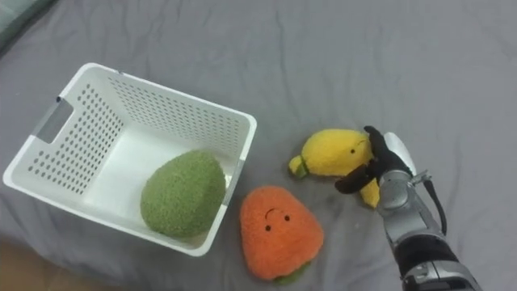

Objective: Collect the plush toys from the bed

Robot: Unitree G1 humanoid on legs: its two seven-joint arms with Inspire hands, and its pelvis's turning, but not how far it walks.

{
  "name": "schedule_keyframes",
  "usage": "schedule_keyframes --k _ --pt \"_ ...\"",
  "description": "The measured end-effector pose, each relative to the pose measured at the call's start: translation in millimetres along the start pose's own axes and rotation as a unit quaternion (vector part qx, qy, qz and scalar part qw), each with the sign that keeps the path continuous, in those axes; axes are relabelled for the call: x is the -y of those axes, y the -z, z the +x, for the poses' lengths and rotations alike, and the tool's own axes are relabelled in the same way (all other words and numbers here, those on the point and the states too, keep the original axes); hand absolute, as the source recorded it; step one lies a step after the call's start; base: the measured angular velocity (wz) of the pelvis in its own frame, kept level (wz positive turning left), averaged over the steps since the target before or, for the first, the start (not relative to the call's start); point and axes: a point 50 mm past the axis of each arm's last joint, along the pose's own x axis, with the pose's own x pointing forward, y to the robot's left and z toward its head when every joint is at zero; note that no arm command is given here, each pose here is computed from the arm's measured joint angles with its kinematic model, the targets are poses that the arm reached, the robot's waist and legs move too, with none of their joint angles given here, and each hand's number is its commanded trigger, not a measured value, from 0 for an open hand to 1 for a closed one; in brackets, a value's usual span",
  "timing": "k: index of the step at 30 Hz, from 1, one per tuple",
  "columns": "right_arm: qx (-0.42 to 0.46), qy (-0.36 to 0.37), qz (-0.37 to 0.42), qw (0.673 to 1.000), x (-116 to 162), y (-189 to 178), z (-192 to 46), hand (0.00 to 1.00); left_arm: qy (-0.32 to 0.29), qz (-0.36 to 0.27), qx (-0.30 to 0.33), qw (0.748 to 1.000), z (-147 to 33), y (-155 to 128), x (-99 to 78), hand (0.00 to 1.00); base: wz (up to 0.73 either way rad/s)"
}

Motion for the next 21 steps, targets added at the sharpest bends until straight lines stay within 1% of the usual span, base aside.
schedule_keyframes --k 3,4,5,6,16,21 --pt "0.003 0.018 -0.003 1.0 8.0 -4.1 3.1 0.0 -0.003 0.002 0.011 1.0 0.5 -5.6 -2.8 0.0 0.03" --pt "0.005 0.026 -0.003 1.0 10.2 -6.0 3.8 0.2 -0.003 0.002 0.012 1.0 0.6 -6.3 -3.0 0.0 0.05" --pt "0.004 0.028 -0.004 1.0 11.2 -5.8 4.1 0.72 -0.003 0.002 0.013 1.0 0.6 -6.8 -2.8 0.0 0.07" --pt "0.0 0.031 -0.004 1.0 12.6 -4.9 4.8 1.0 -0.001 0.003 0.013 1.0 0.7 -7.4 -2.3 0.0 0.07" --pt "-0.016 0.036 -0.002 0.999 16.1 0.2 6.3 1.0 0.005 0.002 0.011 1.0 0.7 -6.1 -2.2 0.0 0.01" --pt "-0.025 0.028 -0.005 0.999 13.3 4.2 5.9 1.0 0.007 0.002 0.011 1.0 0.8 -5.8 -1.0 0.0 0.0"
